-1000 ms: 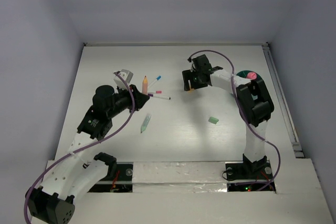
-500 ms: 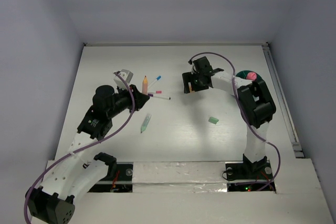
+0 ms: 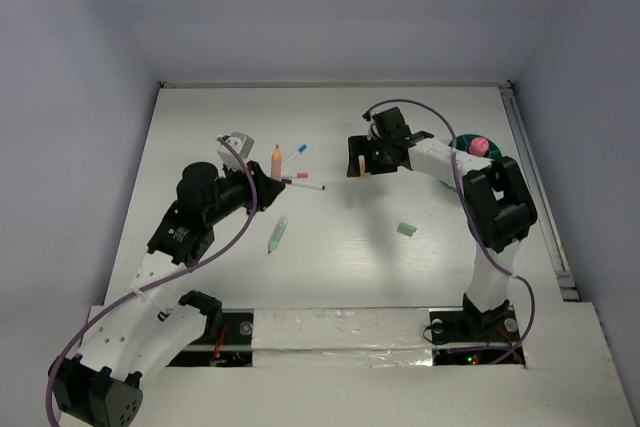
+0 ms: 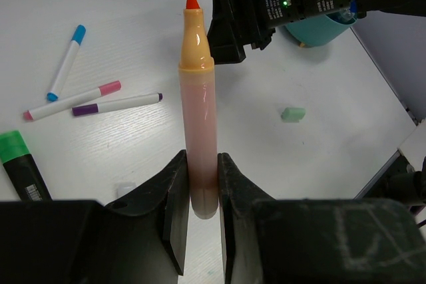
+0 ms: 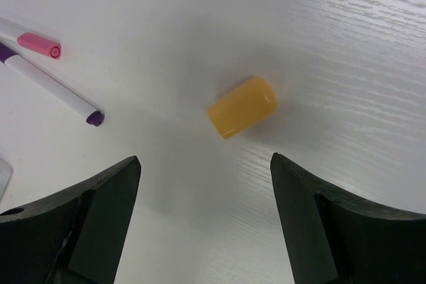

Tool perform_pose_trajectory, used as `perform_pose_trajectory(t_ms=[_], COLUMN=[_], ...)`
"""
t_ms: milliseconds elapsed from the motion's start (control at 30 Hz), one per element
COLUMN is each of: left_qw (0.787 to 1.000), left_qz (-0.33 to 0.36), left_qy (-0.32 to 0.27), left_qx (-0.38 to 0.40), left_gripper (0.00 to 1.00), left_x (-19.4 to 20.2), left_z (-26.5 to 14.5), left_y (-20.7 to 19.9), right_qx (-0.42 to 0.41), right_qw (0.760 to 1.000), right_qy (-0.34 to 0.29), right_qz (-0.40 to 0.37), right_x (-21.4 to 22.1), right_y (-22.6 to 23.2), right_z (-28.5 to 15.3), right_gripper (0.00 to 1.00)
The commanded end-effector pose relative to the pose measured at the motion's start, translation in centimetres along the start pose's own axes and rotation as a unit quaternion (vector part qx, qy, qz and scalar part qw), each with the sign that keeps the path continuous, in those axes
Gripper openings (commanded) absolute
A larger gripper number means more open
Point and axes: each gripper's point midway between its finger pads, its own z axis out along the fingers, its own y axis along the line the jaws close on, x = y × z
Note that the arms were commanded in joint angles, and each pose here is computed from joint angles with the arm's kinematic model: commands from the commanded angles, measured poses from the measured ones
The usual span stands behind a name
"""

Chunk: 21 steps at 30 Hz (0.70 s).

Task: Sort the stationery into containers
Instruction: Close the pen cap on the pen.

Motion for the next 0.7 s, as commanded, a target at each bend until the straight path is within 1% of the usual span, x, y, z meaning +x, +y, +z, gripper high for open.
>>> perform_pose_trajectory(t_ms=[0,233,367,500,533,600,667], left_qw=[0.999,0.999,0.999,0.999,0.999,0.999,0.999], left_qz=[0.015,0.014,0.015,0.015,0.015,0.015,0.015], left_qy=[-0.034,-0.033,-0.034,-0.034,-0.033,-0.034,-0.033], left_qx=[0.017,0.017,0.017,0.018,0.018,0.018,0.018], left_gripper=[0.0,0.0,0.0,0.0,0.0,0.0,0.0], left_x=[-2.6,-2.5,-2.6,-2.5,-2.5,-2.6,-2.5], left_z=[-0.4,-0.4,-0.4,-0.4,-0.4,-0.4,-0.4], left_y=[-1.1,-1.1,-1.1,-1.1,-1.1,-1.1,-1.1], right_qx=[-0.025,0.029,0.068,0.083,0.086,0.106,0.108], right_qw=[1.0,0.999,0.997,0.996,0.996,0.994,0.994], right_qy=[-0.011,-0.025,-0.018,-0.014,-0.016,-0.012,-0.01], right_qz=[0.012,0.02,0.015,0.009,0.007,0.004,-0.01], right_x=[-0.6,-1.8,-1.8,-1.9,-2.2,-2.1,-2.0], right_y=[1.0,-0.8,-2.3,-3.0,-3.0,-3.8,-3.2], right_z=[0.7,2.1,3.0,3.4,3.4,3.5,3.6], right_gripper=[0.85,0.8,0.77,0.73,0.67,0.65,0.64])
